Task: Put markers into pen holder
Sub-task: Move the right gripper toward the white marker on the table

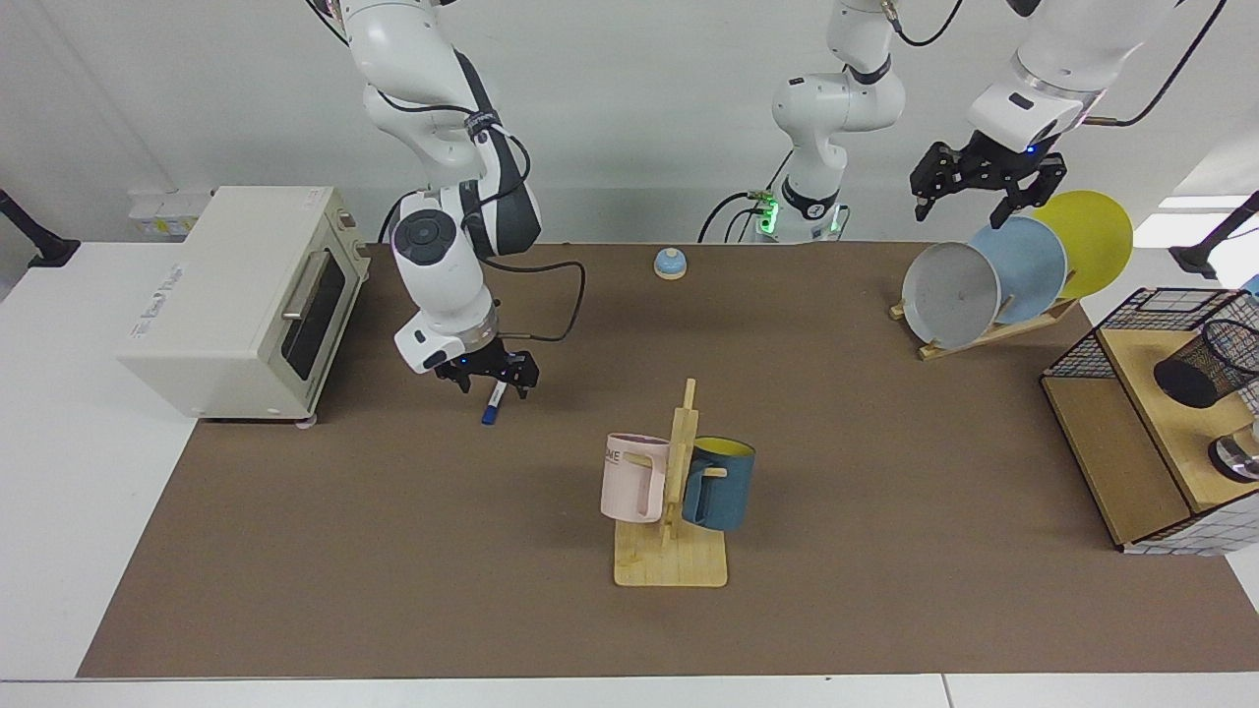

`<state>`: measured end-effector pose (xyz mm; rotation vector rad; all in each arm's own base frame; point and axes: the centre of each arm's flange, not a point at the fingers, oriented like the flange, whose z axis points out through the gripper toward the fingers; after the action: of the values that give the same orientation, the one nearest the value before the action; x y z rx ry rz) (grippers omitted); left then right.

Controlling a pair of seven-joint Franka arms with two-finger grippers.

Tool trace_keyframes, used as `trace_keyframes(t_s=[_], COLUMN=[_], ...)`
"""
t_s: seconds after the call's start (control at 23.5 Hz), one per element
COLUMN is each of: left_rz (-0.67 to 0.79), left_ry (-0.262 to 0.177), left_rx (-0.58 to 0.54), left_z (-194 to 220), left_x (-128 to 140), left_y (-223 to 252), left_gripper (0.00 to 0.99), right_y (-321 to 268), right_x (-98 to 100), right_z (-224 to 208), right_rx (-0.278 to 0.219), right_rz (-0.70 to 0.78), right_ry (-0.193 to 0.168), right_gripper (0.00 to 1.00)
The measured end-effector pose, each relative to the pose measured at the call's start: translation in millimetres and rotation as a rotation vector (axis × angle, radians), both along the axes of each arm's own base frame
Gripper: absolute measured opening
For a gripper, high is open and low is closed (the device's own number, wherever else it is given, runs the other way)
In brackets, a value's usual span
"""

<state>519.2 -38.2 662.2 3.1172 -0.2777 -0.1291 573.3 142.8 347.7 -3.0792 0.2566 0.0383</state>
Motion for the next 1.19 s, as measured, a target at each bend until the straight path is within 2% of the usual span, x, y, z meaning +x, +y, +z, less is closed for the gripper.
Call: trace_keyframes(t_s=[0.21, 0.34, 0.55, 0.85, 1.19], left_rz=[0.000, 0.000, 0.000, -0.001, -0.004], left_ry=[0.008, 0.012, 0.014, 0.017, 0.018], left_rx=[0.002, 0.003, 0.003, 0.004, 0.005], left_z=[-3.1, -5.1, -6.5, -7.7, -8.2], left_x=[-4.4, -7.0, -8.6, -10.6, -14.2], left_y=[0.1, 0.0, 0.0, -0.4, -2.2], left_gripper=[0.991, 0.991, 0.991, 0.991, 0.987], right_y=[-0.2, -2.4, -4.6, -11.6, -15.4], right_x=[0.3, -2.9, -8.0, -25.5, -33.8], right_z=[-36.1, -52.7, -59.2, -69.8, -68.1], right_rx=[-0.009, -0.020, -0.027, -0.039, -0.044], right_rz=[0.010, 0.018, 0.020, 0.017, 0.015], right_ry=[-0.014, -0.008, 0.006, 0.040, 0.050], right_gripper=[1.00, 1.00, 1.00, 0.99, 0.96])
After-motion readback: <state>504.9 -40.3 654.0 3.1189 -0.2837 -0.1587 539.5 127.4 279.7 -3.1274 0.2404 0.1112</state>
